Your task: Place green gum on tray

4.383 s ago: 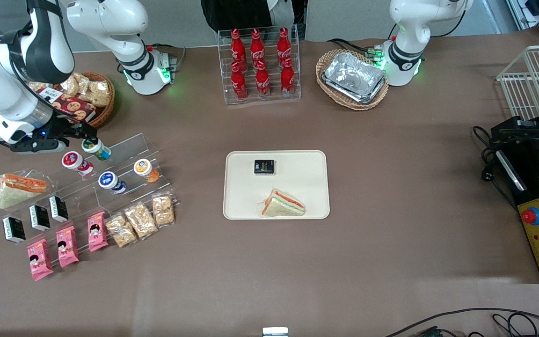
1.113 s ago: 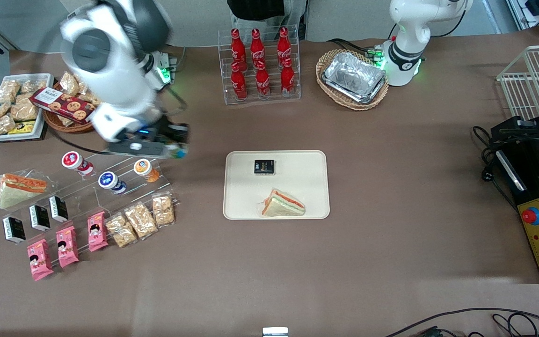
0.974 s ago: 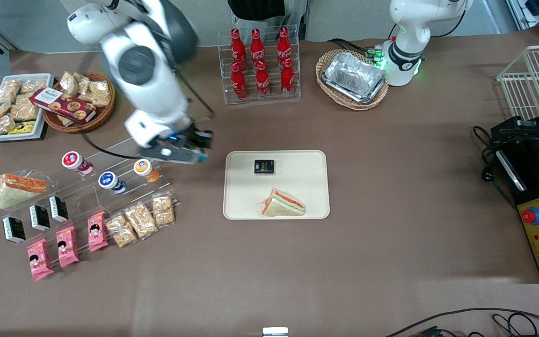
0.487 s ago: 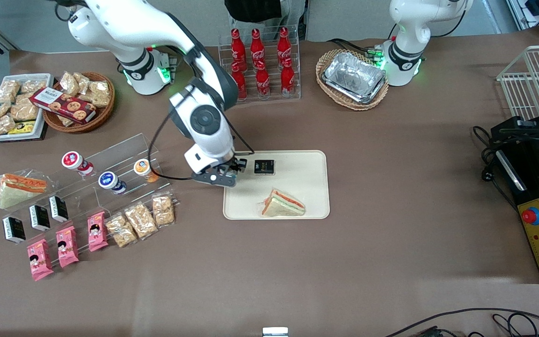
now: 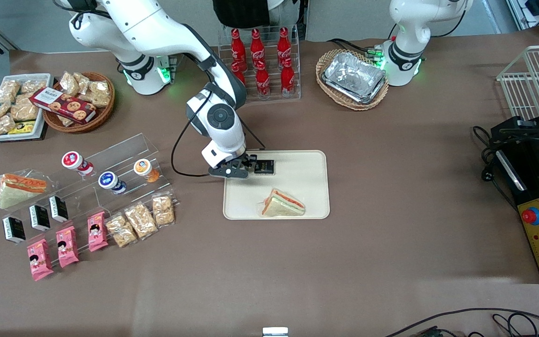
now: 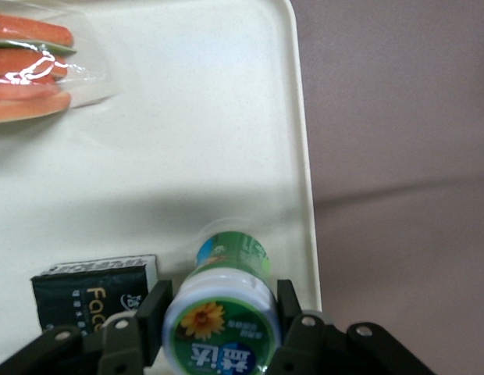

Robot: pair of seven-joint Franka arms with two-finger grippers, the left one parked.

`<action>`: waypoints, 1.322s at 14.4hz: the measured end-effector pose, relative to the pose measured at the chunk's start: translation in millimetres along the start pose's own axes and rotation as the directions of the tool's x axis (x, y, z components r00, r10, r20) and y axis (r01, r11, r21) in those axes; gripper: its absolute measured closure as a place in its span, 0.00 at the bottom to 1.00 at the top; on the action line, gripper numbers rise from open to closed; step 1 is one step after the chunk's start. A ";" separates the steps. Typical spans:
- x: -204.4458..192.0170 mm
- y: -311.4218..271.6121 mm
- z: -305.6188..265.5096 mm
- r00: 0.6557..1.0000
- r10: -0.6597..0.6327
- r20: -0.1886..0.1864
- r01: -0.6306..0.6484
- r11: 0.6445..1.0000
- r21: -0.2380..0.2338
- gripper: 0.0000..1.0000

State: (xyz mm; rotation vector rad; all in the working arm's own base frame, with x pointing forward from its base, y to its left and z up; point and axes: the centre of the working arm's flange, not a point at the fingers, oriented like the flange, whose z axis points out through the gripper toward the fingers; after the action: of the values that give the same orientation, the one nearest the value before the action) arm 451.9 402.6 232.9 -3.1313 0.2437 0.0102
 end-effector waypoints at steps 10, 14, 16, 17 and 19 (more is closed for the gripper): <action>36.8 35.7 -85.3 0.999 0.048 0.016 -0.047 0.999 -0.024 0.00; 86.2 142.0 -203.4 0.995 -0.062 0.081 0.065 0.997 -0.038 0.00; 104.4 210.0 -233.7 0.985 -0.133 0.111 0.139 0.989 -0.050 0.00; 112.0 238.5 -242.8 0.982 -0.150 0.114 0.158 0.986 -0.057 0.00; 126.6 294.8 -258.2 0.982 -0.155 0.105 0.160 0.986 -0.047 0.00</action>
State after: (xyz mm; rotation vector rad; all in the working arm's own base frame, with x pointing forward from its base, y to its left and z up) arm 533.1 91.4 490.2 -3.1831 -0.0059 0.1779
